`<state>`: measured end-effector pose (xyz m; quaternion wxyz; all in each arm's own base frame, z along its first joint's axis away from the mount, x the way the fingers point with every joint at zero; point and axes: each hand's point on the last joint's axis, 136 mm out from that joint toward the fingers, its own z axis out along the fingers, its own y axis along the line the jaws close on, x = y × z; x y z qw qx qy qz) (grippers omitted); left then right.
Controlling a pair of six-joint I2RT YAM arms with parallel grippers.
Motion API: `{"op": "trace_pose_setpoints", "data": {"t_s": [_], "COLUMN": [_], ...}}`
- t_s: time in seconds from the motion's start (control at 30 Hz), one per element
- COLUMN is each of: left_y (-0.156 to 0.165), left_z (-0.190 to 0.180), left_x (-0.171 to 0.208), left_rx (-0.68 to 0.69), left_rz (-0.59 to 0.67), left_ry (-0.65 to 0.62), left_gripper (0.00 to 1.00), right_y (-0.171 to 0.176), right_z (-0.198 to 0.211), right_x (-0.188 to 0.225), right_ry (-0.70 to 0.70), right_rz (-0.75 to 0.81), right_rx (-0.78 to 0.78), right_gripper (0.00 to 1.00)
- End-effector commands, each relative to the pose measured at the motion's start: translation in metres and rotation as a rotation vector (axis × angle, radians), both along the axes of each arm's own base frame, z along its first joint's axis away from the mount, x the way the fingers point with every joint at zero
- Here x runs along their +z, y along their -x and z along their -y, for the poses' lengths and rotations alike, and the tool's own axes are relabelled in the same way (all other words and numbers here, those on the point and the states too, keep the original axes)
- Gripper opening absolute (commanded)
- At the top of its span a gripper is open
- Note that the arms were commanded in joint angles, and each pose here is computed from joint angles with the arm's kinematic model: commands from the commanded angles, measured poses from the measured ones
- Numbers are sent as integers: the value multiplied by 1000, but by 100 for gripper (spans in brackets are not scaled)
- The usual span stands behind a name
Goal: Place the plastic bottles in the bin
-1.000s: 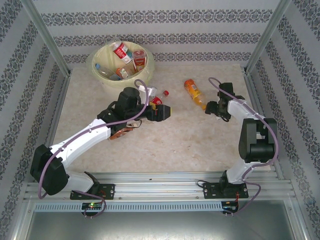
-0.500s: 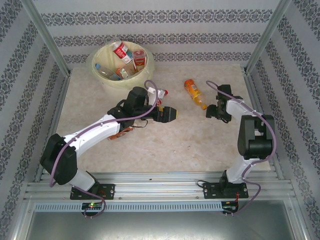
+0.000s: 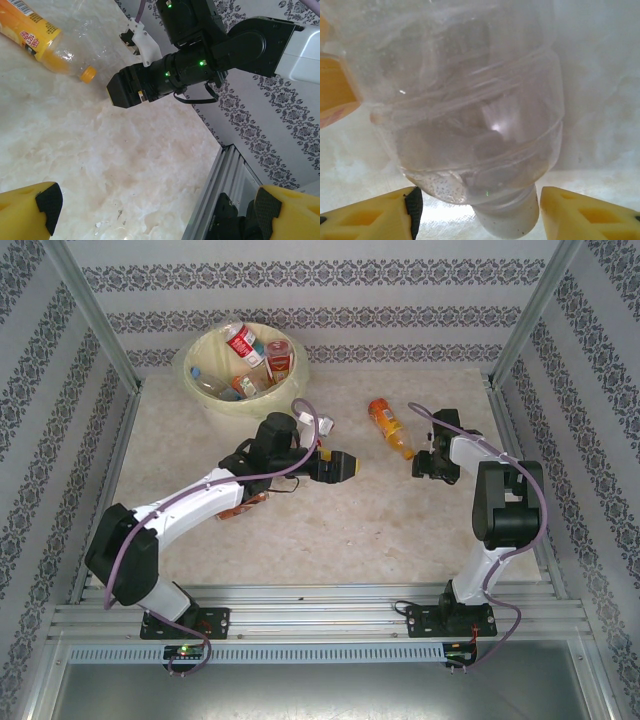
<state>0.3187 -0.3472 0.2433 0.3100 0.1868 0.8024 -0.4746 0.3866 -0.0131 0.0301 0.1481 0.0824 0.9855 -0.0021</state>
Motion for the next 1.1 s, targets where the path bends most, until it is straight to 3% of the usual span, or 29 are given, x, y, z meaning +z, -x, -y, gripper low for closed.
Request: {"op": "trace_pose_setpoints", "data": {"t_s": [0.0,0.4,0.5,0.63,1.07], "left_y": [2,4,4,3,0], "left_z": [10,9,9,9,13], "left_x": [10,5,7,7,7], "left_rx": [-31,-25,-24,-24,-23], "left_rz": [19,6,12,9,-2], "left_ry": [49,71,69,64,80], "left_gripper": [99,98,98,98,98], "right_y": [2,0,1,0,-2], "right_z": [3,8,8,6,6], "right_x": [-1,-5,-8,-10,-13], "right_ry": [9,30,32,31,35], "right_rz": [-2,-3,-13,-12,-27], "right_rx": [-5,-25,-28,-26,-23], "right_gripper": [59,44,44,53,47]}}
